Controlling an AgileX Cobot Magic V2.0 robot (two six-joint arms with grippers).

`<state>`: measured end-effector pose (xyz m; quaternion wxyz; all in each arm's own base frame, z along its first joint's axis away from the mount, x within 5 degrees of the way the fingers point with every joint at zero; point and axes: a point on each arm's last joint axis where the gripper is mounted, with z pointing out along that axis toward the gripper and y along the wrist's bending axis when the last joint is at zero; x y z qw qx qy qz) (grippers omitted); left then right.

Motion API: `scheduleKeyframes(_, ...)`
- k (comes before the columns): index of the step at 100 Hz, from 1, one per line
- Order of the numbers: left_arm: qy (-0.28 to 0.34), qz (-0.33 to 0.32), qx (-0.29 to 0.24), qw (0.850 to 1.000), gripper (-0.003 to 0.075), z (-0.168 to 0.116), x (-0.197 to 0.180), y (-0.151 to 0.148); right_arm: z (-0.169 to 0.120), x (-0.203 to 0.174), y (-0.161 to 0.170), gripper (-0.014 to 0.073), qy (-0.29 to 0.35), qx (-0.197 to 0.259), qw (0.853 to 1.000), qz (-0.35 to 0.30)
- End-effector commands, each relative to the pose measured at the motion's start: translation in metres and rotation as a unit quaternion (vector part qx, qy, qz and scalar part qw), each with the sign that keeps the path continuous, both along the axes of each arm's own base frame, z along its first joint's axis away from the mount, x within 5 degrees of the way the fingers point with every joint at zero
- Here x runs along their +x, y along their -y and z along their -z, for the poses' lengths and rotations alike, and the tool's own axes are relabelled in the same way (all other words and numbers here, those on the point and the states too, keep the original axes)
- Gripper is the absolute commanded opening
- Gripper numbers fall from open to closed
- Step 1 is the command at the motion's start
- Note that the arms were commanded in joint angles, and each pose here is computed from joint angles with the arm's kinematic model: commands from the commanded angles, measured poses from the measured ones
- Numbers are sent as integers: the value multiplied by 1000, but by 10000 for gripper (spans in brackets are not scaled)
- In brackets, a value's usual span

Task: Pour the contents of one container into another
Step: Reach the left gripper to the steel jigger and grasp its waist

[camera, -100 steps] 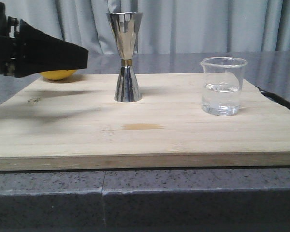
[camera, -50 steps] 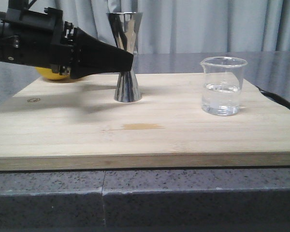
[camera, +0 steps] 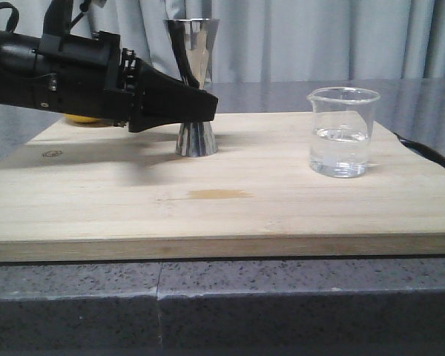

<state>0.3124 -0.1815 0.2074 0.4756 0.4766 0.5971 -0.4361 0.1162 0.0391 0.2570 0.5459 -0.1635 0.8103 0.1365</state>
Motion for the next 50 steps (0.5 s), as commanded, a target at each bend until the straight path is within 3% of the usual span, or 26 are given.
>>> scheduleKeyframes(1, 38, 15, -67, 997, 179, -31, -3, 4, -9, 7, 0, 351, 18, 7, 1000, 4)
scheduleKeyframes(20, 46, 22, -71, 996, -18, -32, -4, 5, -6, 13, -6, 351, 15, 8, 999, -29)
scheduleKeyframes(50, 46, 37, -87, 994, -19, -34, -7, 5, 0, 22, -16, 353, 18, -2, 995, -98)
